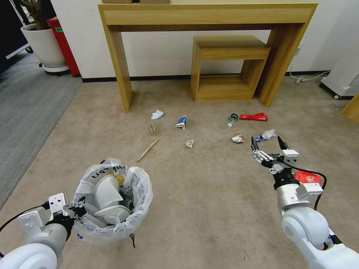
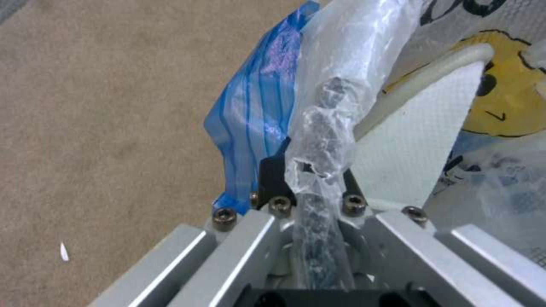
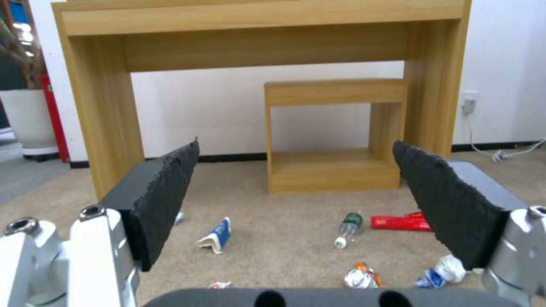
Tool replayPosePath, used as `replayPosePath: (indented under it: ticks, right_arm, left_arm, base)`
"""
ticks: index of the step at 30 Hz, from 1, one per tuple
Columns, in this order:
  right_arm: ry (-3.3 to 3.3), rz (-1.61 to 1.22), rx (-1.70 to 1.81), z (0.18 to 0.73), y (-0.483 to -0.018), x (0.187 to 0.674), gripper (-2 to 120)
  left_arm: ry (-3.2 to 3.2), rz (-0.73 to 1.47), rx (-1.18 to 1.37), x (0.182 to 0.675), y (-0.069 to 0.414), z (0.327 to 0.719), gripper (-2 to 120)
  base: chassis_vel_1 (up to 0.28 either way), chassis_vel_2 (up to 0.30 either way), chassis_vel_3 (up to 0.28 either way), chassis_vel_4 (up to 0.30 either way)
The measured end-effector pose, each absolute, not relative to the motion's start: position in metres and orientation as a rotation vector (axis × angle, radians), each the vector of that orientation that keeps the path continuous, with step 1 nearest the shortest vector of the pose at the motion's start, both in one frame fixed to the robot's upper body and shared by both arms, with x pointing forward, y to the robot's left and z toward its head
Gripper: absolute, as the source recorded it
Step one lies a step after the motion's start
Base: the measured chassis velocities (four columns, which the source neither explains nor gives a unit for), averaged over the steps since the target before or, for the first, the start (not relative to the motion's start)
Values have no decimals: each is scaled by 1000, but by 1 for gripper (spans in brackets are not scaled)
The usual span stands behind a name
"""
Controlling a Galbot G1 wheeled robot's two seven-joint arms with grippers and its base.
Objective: Pick up the trash bin and place the garbage on the floor into it.
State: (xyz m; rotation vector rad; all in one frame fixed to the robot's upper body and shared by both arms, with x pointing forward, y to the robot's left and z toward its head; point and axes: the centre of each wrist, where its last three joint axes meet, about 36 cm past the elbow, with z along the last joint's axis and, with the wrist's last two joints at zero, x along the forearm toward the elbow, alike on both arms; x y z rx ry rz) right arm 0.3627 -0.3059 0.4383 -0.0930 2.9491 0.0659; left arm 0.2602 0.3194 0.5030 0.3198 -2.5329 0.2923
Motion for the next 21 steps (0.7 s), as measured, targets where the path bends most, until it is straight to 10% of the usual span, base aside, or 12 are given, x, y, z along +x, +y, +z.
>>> replayPosePath:
  ticks: [21]
  right_arm:
    - [2947,40,-94,426,-307,372,88]
  left_arm:
    - [-2531,297,336,262,321,497,0]
  base:
    - [0,0,0,0]
